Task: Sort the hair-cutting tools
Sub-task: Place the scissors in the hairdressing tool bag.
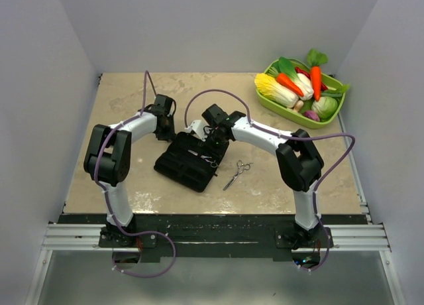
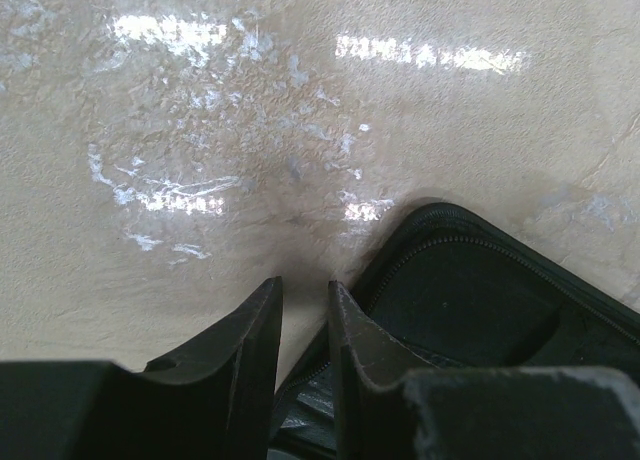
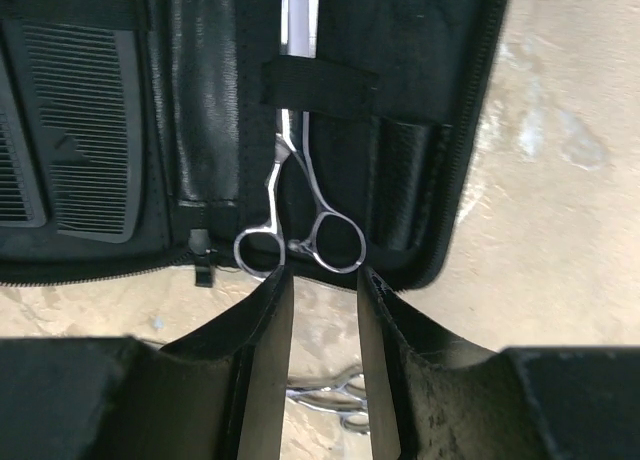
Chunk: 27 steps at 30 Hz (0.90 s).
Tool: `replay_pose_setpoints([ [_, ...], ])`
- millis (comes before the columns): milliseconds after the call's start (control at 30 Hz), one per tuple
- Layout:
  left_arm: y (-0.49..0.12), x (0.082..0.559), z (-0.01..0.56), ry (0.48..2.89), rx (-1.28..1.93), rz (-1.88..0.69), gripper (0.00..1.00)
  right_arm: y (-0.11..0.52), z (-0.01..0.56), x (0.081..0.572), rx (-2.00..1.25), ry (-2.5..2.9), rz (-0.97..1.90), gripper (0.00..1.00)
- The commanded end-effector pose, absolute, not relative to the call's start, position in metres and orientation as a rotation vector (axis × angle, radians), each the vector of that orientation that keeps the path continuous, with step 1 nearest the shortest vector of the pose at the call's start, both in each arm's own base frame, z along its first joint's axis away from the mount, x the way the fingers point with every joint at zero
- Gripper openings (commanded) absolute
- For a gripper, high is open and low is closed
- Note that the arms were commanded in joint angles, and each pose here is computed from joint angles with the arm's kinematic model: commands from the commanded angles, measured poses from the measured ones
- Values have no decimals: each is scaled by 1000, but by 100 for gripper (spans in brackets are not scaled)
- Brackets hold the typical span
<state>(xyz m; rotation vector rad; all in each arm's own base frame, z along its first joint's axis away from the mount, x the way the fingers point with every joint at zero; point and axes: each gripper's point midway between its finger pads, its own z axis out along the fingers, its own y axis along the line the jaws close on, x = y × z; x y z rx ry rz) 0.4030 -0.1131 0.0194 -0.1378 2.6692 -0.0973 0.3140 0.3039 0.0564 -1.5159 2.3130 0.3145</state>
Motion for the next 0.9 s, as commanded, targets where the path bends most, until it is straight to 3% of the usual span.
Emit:
replay_pose_setpoints([
  [0, -124, 390, 24, 2697, -119, -155, 30, 319, 76, 305, -1566, 2249, 421, 35],
  [300, -122, 388, 23, 2698, -119, -145, 31, 323, 64, 283, -1623, 2266, 457, 35],
  [867, -121, 387, 22, 2701, -114, -139, 30, 319, 54, 297, -1638, 2270, 376, 35],
])
